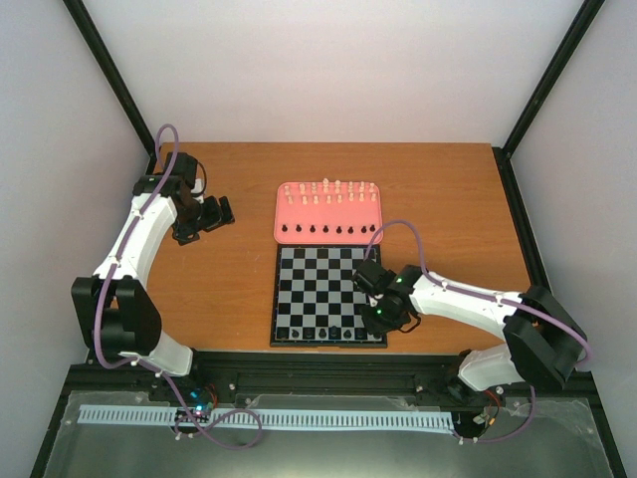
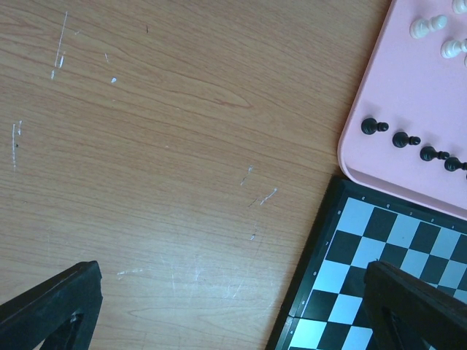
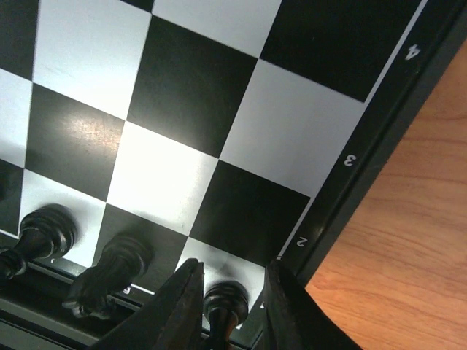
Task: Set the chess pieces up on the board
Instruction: Place the chess piece on the chessboard, then pick up the chess piece from the storage box.
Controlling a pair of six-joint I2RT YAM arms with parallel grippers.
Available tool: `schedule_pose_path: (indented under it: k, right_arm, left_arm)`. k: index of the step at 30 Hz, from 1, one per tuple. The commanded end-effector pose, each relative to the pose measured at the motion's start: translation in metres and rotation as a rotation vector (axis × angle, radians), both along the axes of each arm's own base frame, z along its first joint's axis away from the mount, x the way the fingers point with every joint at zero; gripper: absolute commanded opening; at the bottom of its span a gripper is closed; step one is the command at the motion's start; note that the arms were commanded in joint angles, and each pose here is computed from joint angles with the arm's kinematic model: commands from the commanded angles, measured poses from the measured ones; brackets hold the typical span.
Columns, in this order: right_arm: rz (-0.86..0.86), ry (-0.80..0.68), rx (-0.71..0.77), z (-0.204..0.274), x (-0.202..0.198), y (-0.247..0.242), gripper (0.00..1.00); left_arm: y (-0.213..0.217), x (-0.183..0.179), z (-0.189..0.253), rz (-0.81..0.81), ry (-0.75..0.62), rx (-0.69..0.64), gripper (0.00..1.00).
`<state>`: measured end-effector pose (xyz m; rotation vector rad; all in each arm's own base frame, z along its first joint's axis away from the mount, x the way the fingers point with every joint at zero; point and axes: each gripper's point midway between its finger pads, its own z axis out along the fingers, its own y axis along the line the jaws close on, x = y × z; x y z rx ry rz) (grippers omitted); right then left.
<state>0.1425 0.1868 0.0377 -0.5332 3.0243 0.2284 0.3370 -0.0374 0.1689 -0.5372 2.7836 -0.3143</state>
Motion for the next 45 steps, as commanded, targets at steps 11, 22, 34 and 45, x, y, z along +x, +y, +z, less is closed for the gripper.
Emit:
schedule_pose_path:
  k: [11, 22, 34, 45]
  right_arm:
    - [0.008, -0.196, 0.006, 0.053, 0.042, 0.011, 0.46]
    - [-0.104, -0.332, -0.032, 0.087, 0.203, 0.006, 0.42]
    - [-0.168, -0.308, -0.06, 0.04, 0.305, -0.007, 0.3]
    - [-0.142, -0.24, -0.044, 0.009, 0.312, -0.006, 0.27]
  left_arm:
    - [-0.003, 0.009, 0.014, -0.001, -0.045, -0.005, 1.0]
    - [-0.005, 0.017, 0.02, -0.016, -0.055, -0.01, 1.0]
    - [-0.002, 0.022, 0.019, -0.009, -0.04, 0.004, 1.0]
    - [-0.002, 0.028, 0.007, 0.003, -0.009, 0.002, 1.0]
